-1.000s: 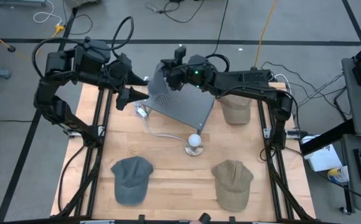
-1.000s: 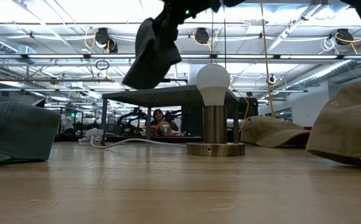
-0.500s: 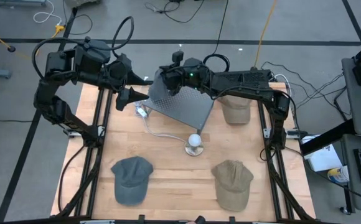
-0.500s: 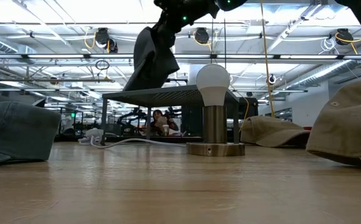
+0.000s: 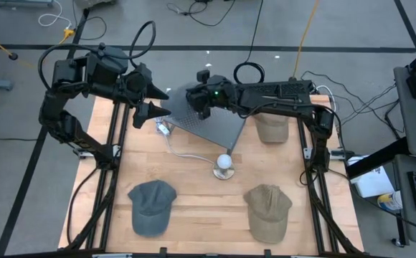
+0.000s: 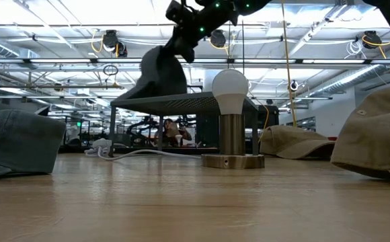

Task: Pick & Place hat
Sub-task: Put the top gray cap on the shelf

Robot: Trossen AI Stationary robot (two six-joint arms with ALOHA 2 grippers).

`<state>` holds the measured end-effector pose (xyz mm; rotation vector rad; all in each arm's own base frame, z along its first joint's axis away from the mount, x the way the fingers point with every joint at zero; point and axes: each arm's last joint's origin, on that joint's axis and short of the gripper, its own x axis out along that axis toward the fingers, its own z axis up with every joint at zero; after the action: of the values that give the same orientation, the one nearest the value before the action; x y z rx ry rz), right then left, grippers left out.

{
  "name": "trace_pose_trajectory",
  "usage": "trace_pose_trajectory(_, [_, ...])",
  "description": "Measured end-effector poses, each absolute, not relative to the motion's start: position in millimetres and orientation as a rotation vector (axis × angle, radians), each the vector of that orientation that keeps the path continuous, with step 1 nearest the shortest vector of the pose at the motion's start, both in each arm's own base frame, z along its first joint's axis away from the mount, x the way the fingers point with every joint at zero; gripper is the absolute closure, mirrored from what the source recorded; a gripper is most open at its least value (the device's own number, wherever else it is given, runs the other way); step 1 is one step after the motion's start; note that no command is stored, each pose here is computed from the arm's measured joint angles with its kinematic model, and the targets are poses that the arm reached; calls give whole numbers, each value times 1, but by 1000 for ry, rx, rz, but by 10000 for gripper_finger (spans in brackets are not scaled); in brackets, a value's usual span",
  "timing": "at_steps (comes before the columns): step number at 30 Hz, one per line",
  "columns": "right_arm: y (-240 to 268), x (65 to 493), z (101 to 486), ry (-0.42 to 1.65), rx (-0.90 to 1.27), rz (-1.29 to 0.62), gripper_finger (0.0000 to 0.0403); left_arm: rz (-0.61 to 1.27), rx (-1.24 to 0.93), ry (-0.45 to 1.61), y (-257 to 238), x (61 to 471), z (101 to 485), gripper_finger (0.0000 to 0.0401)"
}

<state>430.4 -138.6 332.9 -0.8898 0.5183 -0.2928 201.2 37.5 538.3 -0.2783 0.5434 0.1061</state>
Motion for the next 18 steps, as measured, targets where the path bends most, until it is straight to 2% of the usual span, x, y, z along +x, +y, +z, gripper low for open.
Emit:
trace_pose_trajectory(11, [-137,424,329,634,-881,-354,383,105,-276,544,38,201,538,100])
trace_pose_trajectory(18, [-133,421,320,715,-852,-307,383,104,-277,547,37,201,538,101])
